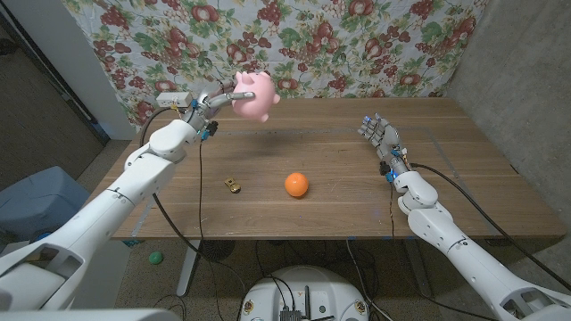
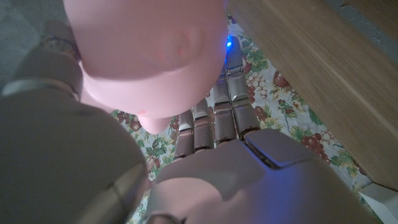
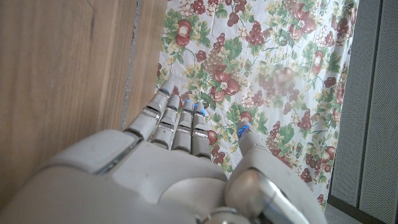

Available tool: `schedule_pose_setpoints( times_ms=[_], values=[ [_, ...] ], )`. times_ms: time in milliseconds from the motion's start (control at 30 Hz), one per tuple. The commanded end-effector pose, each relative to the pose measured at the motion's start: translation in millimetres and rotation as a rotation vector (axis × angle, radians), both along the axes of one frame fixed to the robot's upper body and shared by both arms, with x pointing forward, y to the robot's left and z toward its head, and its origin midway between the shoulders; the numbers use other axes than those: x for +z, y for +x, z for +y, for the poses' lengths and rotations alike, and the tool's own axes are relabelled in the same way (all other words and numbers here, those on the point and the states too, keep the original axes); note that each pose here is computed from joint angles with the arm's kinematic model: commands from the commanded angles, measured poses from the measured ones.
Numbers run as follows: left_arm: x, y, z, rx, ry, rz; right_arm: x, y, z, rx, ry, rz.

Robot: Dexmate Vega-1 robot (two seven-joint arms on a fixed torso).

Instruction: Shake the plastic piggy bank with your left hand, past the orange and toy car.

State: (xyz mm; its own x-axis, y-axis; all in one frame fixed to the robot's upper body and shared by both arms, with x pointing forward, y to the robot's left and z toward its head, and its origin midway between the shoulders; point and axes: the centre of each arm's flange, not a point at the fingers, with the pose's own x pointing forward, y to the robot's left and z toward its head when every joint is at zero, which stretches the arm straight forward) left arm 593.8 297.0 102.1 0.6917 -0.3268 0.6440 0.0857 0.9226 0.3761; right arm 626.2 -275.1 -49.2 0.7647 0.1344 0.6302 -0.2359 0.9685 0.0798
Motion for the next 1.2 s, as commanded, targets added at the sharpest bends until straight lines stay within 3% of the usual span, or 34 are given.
schedule_pose_setpoints(
  times_ms=[33,500,733,900,1200],
  values=[
    [10.9,2.0,-5.2,-0.173,0.006,0.023,-0.7,-3.3,0.0,-0.011,0.004,-0.005],
    [23.7,2.7,-14.9,-0.338,0.087,0.056,-0.6,-3.2,2.0,-0.019,0.007,-0.006],
    [25.8,1.1,-16.5,-0.378,0.094,0.048,-0.1,-3.0,3.4,-0.022,0.006,-0.006],
    [25.7,0.6,-15.8,-0.374,0.083,0.040,-0.1,-3.5,3.8,-0.024,0.008,-0.006],
    [20.5,-0.7,-12.2,-0.265,0.058,0.014,0.2,-2.8,4.0,-0.021,0.010,-0.004]
  ],
)
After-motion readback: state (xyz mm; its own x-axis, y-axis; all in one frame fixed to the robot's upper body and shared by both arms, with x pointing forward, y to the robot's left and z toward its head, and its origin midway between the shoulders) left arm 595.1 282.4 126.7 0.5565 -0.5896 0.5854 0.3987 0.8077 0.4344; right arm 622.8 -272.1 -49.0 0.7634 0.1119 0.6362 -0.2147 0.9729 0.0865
